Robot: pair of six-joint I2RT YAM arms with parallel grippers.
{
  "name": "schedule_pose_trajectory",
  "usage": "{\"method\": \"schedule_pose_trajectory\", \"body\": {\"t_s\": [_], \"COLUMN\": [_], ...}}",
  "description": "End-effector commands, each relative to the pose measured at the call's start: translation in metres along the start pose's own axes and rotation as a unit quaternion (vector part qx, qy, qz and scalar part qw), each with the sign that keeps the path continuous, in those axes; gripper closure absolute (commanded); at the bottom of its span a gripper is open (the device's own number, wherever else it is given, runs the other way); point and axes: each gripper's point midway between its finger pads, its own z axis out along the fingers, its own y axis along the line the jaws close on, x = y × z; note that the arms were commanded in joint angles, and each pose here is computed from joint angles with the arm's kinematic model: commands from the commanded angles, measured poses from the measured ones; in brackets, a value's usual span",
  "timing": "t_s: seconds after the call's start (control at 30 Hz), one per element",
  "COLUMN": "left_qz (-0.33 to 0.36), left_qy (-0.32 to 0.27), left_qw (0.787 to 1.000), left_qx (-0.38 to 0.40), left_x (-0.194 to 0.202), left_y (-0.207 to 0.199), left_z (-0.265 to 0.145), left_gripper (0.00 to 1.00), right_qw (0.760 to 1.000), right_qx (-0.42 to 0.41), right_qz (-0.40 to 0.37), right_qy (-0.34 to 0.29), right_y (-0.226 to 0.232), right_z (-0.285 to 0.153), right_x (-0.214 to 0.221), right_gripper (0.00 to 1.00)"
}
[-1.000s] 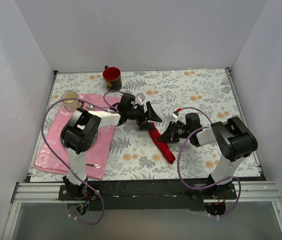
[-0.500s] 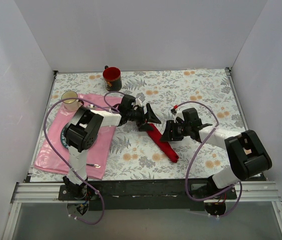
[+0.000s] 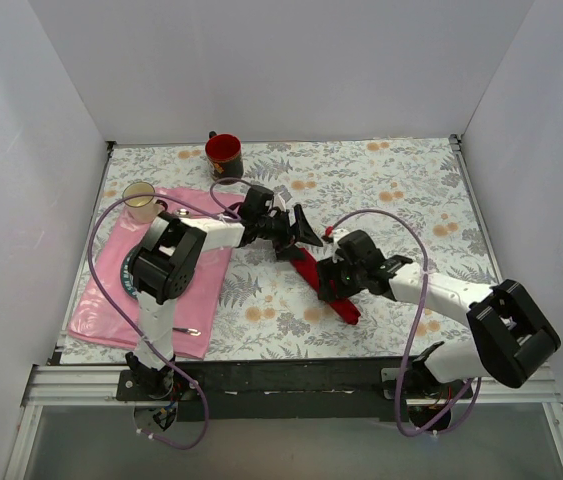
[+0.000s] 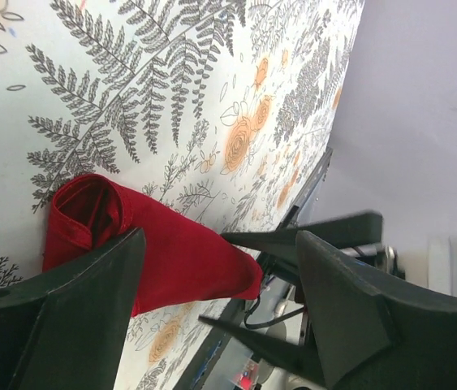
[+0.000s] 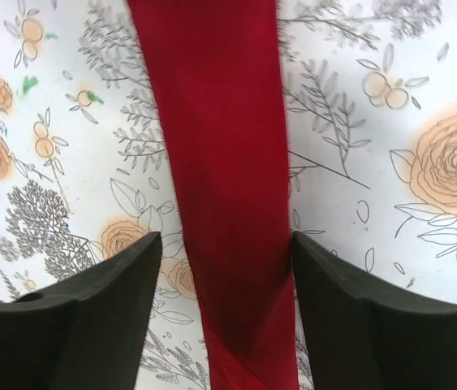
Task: Fold the napkin, place the utensils inside, and roll it up
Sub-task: Roll the napkin with the utensil
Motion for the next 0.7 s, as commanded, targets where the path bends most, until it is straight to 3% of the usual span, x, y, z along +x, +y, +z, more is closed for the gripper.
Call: {"method": "schedule_pose_trajectory", "body": {"t_s": [0.0,0.13,0.3,0.5,0.67], "left_qz": [-0.026,-0.045,-0.047,-0.043,-0.026], "left_qy": [0.0,-0.014,-0.046,-0.1,-0.093], "left_qw": [0.999,0.998,0.996,0.992,0.993], "left_qx": [-0.042,-0.039,-0.056,-0.069,-0.066], "left_x": [-0.01,-0.025,-0.051,-0.073,-0.061], "left_y": [0.003,-0.016,-0.04,-0.047,-0.045], "left_z": [-0.003,-0.016,-0.044,-0.091,-0.102], "left_gripper": [0.25,0.22,0.2,0.2,0.2], "right_qw": [0.988,0.975,0.962,0.954,0.951], "right_qx": [0.084,0.118,0.152,0.182,0.233], "right_qz": [-0.126,-0.19,-0.225,-0.236,-0.202], "right_qy": [-0.017,-0.015,-0.008,-0.026,-0.023], "right_y": [0.004,0.008,0.007,0.013,-0.005], "right_z": [-0.014,-0.011,0.007,0.026,0.032], "right_x": [-0.03,-0.043,-0.05,-0.049,-0.038], "right_gripper": [0.22,0.13,0.13,0.2,0.31]}}
